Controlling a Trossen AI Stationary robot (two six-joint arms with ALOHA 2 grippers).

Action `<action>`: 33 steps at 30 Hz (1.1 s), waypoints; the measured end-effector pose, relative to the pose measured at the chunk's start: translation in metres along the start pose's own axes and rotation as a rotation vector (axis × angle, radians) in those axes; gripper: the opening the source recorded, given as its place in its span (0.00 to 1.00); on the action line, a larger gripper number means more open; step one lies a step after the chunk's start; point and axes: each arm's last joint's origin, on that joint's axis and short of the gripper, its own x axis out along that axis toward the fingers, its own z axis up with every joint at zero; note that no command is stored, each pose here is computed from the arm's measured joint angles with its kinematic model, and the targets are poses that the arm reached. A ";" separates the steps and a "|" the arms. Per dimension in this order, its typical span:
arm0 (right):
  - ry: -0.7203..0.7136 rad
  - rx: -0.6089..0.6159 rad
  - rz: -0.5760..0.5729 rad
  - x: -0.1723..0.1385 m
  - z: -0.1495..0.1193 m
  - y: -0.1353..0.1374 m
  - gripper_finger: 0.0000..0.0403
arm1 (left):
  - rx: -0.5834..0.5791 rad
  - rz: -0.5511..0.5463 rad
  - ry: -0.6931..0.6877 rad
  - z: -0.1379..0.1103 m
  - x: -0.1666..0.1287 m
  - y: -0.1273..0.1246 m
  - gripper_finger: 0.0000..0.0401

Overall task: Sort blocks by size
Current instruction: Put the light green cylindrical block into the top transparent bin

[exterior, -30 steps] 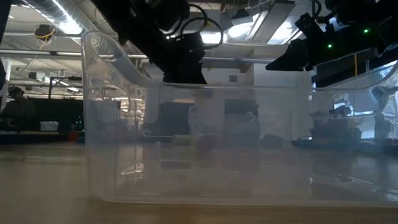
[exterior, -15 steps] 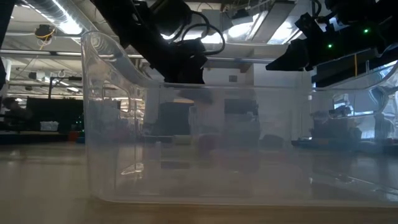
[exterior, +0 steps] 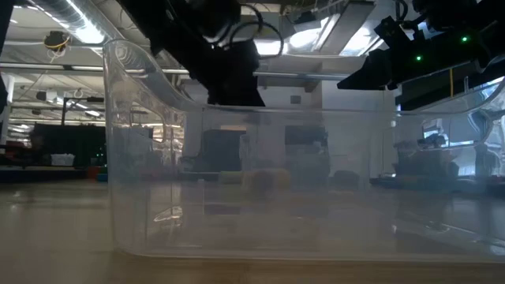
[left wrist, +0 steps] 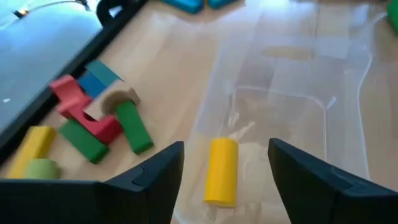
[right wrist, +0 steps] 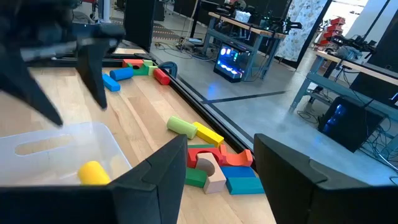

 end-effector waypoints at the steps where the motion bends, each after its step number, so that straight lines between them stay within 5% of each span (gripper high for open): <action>1: 0.000 0.000 0.000 0.000 0.000 0.000 0.46 | -0.005 0.004 -0.009 0.004 -0.004 0.002 0.57; 8: -0.001 0.000 0.000 0.000 0.000 0.000 0.46 | -0.045 0.172 -0.028 0.014 -0.020 0.030 0.56; 19: 0.000 0.000 0.000 0.000 0.000 0.000 0.46 | -0.186 0.394 0.059 0.001 -0.002 0.096 0.56; 28: 0.000 0.000 0.000 0.000 0.000 0.000 0.46 | -0.230 0.457 0.153 -0.025 0.031 0.120 0.56; 33: 0.000 0.000 0.000 0.000 0.000 0.000 0.46 | -0.258 0.374 0.183 -0.038 0.049 0.129 0.56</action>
